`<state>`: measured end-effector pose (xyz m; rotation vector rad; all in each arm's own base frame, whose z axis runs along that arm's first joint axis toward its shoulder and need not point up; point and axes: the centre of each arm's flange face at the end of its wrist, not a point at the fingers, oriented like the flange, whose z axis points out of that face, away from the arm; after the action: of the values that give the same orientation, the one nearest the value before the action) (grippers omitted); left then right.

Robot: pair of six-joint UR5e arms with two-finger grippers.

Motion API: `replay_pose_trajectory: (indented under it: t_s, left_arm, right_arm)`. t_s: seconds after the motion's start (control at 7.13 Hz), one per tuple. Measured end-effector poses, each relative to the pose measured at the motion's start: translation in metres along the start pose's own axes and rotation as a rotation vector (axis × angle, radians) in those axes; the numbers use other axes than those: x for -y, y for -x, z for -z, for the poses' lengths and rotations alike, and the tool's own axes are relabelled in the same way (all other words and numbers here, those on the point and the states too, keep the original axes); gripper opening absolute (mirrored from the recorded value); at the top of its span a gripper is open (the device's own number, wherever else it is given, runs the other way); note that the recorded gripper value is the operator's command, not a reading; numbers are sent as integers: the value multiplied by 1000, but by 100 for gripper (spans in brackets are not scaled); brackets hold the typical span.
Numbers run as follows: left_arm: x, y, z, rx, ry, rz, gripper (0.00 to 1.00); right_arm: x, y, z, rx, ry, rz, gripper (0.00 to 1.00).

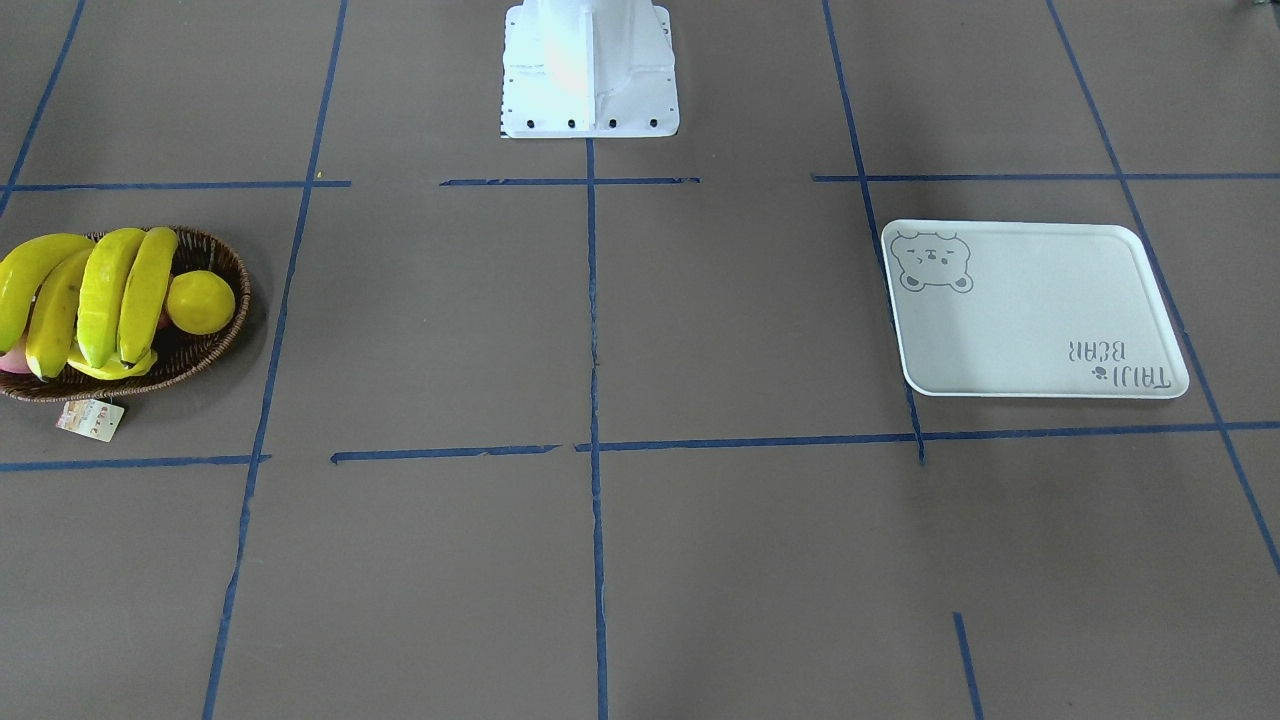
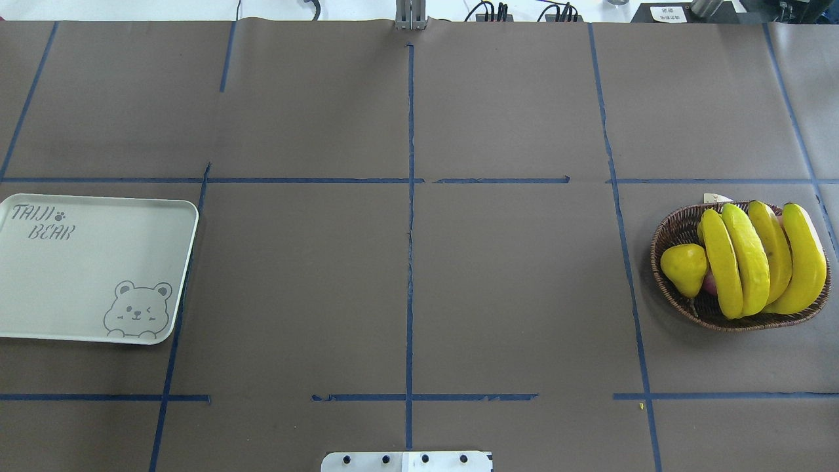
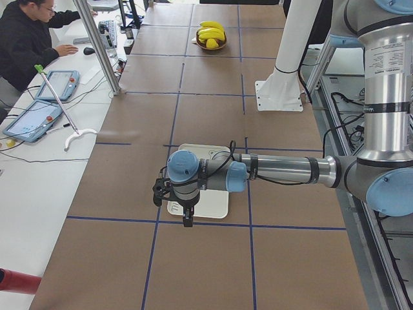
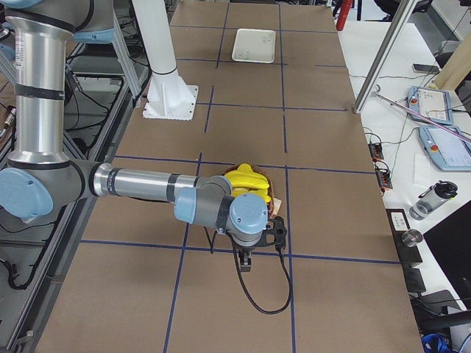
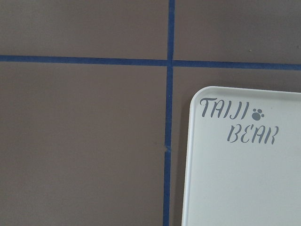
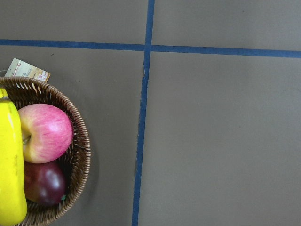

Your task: Transfer all bananas from basket to plate

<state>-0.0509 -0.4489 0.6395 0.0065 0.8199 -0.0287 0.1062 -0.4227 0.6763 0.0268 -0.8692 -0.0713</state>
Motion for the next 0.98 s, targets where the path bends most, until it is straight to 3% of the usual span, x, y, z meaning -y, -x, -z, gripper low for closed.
replay_pose_trajectory:
  t_s: [0.98]
  left_arm:
    - [0, 1, -1, 0, 3, 4, 100]
  right_arm:
    - [4, 5, 5, 0, -11, 12, 100]
